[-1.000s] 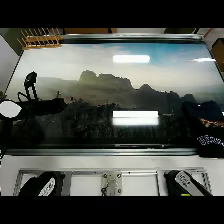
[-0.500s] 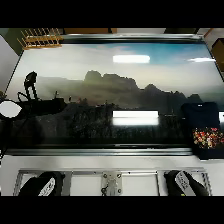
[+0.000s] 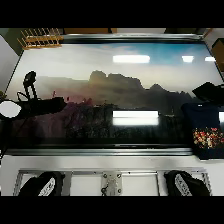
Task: Fold the clothes and pants, and hang the long-sleeved shirts on hangers.
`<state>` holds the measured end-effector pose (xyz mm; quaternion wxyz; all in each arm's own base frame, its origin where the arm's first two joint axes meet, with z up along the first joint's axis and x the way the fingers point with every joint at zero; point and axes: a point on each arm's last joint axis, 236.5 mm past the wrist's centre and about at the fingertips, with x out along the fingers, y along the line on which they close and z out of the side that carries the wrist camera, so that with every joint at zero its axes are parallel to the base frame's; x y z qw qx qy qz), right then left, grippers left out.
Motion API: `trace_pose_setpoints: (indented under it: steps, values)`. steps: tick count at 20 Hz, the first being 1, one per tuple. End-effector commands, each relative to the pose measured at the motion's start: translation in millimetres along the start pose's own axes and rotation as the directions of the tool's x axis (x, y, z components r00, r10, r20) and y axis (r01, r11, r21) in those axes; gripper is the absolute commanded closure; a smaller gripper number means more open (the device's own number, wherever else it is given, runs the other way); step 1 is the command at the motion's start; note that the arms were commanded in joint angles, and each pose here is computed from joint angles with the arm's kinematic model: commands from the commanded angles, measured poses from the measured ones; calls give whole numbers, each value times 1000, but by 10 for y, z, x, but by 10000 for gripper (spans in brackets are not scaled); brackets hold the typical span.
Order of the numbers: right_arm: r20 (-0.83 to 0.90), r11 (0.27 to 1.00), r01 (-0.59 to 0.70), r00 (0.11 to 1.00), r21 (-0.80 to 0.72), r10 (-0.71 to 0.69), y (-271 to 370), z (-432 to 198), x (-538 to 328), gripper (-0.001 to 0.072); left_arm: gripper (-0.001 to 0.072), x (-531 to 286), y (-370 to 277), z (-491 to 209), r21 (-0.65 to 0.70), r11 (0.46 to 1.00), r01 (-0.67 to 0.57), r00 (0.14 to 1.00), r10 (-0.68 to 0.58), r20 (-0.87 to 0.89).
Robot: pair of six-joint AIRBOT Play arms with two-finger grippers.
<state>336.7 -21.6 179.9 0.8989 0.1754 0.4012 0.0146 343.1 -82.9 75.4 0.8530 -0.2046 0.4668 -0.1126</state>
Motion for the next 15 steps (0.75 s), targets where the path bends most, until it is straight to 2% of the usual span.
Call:
trace_pose_setpoints:
  steps: [1, 15]
  values:
    - [-19, 994, -83, 996, -69, 82, 336, -54, 55, 684, 700, -1, -1, 9, 1, 1000, 0, 1000, 0, 4]
    - [-45, 994, -86, 996, -64, 83, 339, -115, 54, 687, 701, -1, 0, 10, 1, 1000, 0, 1000, 0, 4]
